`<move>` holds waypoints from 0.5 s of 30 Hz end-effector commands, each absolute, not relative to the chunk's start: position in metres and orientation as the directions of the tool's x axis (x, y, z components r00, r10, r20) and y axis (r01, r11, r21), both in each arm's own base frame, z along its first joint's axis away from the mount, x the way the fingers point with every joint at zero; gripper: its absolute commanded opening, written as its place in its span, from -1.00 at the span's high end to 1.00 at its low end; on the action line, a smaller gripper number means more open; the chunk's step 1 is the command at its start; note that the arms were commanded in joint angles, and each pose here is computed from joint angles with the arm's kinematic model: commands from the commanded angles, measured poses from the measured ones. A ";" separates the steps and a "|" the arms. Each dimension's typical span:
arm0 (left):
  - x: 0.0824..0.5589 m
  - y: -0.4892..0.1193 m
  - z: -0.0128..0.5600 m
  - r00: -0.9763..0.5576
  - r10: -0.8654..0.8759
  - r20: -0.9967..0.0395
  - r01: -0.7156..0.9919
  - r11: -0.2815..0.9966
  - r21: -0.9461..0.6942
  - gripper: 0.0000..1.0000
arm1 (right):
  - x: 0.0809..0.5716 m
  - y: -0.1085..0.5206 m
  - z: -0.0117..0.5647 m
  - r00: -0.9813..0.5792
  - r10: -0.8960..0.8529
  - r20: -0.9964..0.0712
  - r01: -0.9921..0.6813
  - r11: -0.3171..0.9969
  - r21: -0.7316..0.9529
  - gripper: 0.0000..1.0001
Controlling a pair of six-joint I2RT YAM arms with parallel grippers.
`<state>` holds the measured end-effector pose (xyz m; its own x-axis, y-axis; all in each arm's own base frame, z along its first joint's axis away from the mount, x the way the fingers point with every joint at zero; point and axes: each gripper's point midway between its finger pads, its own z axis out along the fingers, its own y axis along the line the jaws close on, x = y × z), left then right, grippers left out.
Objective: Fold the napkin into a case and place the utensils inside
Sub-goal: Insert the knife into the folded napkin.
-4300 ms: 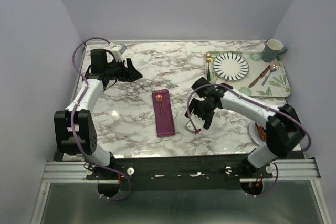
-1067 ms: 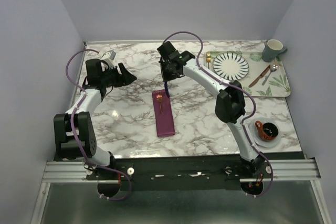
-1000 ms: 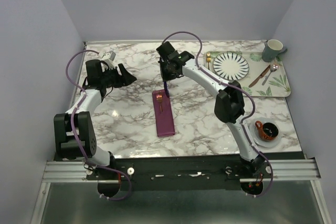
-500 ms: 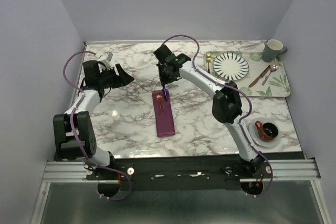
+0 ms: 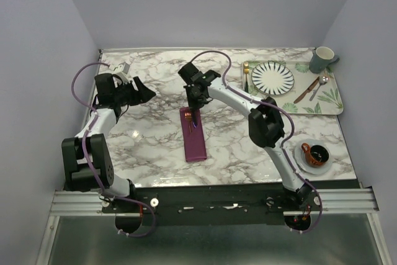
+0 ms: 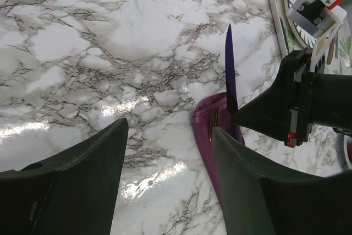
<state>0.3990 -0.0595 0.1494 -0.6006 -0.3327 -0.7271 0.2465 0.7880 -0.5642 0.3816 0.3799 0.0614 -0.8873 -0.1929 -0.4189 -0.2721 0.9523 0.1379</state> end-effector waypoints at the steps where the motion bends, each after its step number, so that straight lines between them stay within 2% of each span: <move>1: 0.394 -0.055 0.159 -0.569 -0.334 -0.751 0.264 0.791 -0.552 -0.45 | 0.366 0.380 0.069 -0.899 -0.185 -0.398 -0.260 0.955 0.143 0.99; 15: 0.390 -0.056 0.155 -0.577 -0.341 -0.742 0.261 0.784 -0.563 -0.45 | 0.346 0.368 0.081 -0.911 -0.162 -0.379 -0.224 0.967 0.124 0.99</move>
<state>0.3915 -0.0552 0.1460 -0.6004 -0.3426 -0.7226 0.2318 0.7903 -0.5672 0.3532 0.3719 0.0546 -0.9150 -0.1898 -0.3559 -0.2463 0.9617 0.1204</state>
